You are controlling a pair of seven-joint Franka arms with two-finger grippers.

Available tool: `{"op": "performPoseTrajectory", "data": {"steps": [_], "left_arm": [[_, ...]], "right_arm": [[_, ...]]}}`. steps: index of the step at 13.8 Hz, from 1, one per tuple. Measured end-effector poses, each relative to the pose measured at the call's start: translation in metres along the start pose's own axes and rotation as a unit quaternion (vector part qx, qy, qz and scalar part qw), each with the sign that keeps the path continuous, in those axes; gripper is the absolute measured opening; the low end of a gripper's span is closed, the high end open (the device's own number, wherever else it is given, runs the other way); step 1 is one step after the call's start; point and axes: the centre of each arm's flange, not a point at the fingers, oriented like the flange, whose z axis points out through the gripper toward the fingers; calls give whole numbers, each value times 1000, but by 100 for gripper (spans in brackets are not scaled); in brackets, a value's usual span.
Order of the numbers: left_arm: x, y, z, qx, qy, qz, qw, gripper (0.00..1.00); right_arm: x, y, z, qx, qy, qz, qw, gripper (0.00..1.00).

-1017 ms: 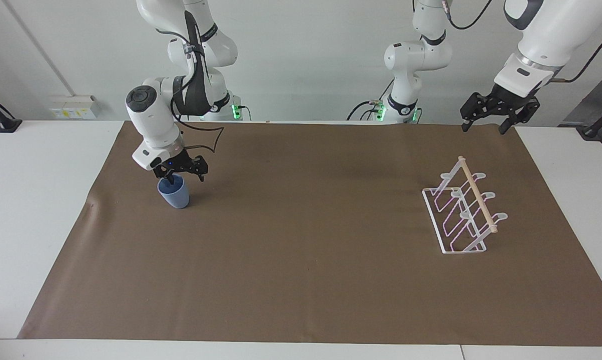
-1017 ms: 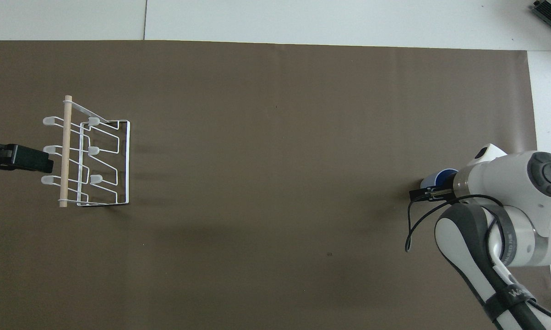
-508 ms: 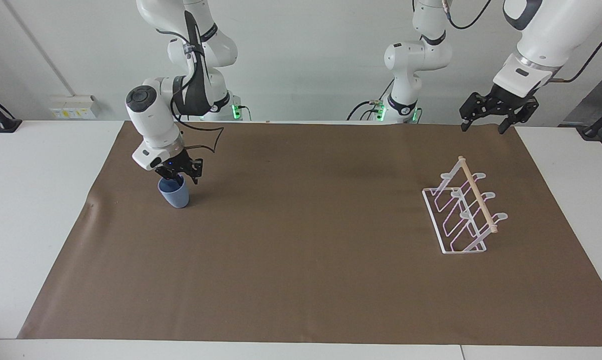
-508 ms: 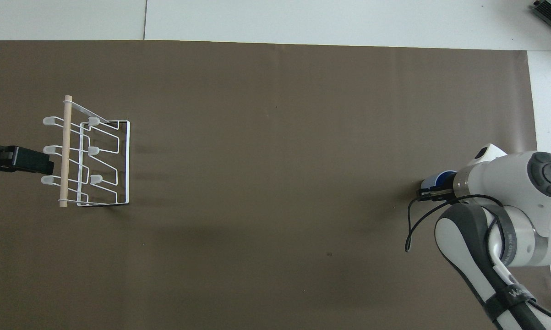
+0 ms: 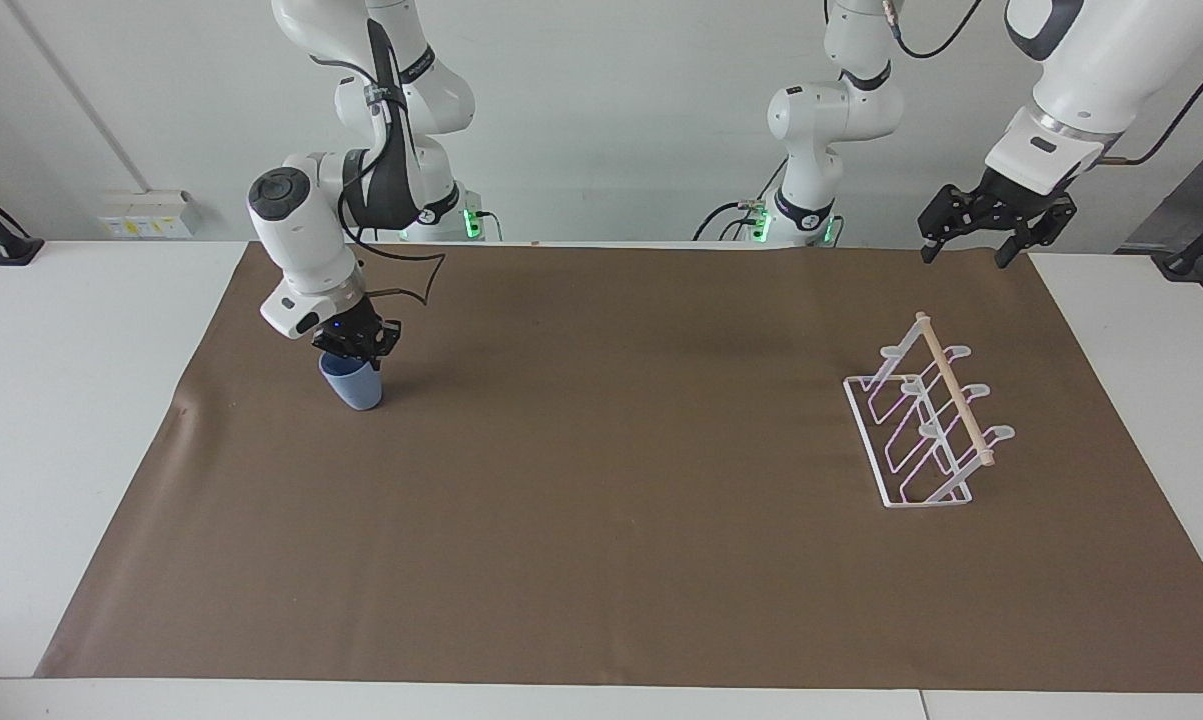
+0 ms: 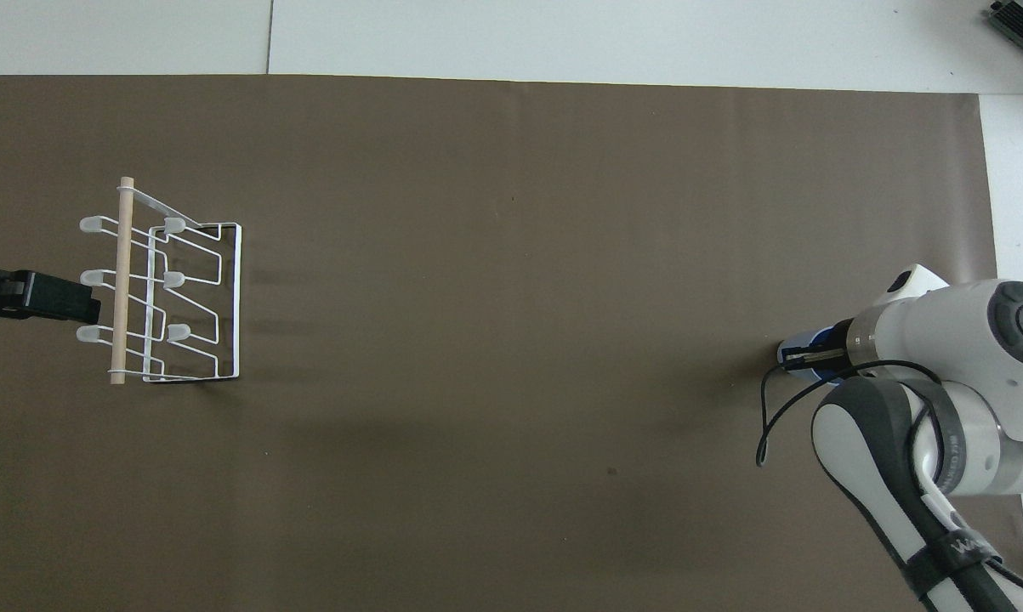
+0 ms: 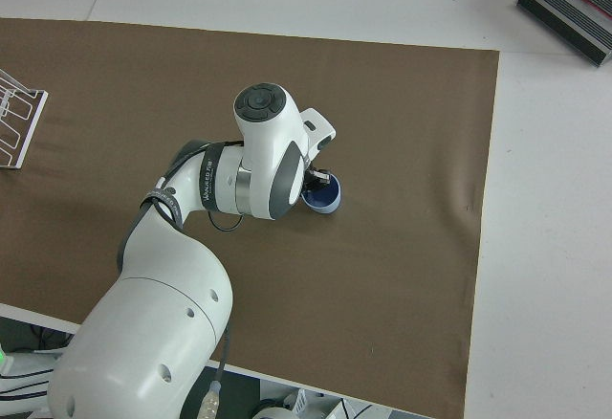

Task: Hang cup on cup holder
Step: 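Close the right gripper on the light-blue cup rim, then lift and tip the cup toward the rack while the left gripper approaches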

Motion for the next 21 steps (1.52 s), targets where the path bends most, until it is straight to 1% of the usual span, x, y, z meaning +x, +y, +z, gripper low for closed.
{"op": "performPoseTrajectory", "data": {"steps": [6, 9, 10, 12, 13, 16, 18, 20, 21], "left_arm": [[0, 0, 0, 0, 0, -2, 1000, 100], [0, 0, 0, 0, 0, -10, 1000, 100], [0, 0, 0, 0, 0, -10, 1000, 100], [0, 0, 0, -1, 0, -12, 1000, 100], [0, 2, 0, -8, 1, -15, 1000, 100], [2, -1, -3, -62, 11, -66, 996, 100], [3, -5, -5, -91, 15, -111, 990, 100], [5, -2, -7, -125, 12, -170, 977, 100], [6, 1, -9, -147, 10, -199, 969, 100]], "right_arm": [[1, 0, -1, 0, 1, -1, 1000, 6], [9, -9, -13, 4, 0, -6, 1000, 6], [14, -15, -22, 17, 2, -1, 1000, 6], [23, -24, -43, 58, 8, 18, 998, 6], [27, -26, -53, 76, 10, 26, 997, 6], [37, -37, -86, 143, 13, 48, 989, 6], [45, -52, -110, 198, 24, 58, 978, 6], [50, -76, -129, 244, 33, 55, 968, 6], [51, -90, -137, 268, 34, 52, 961, 6]]}}
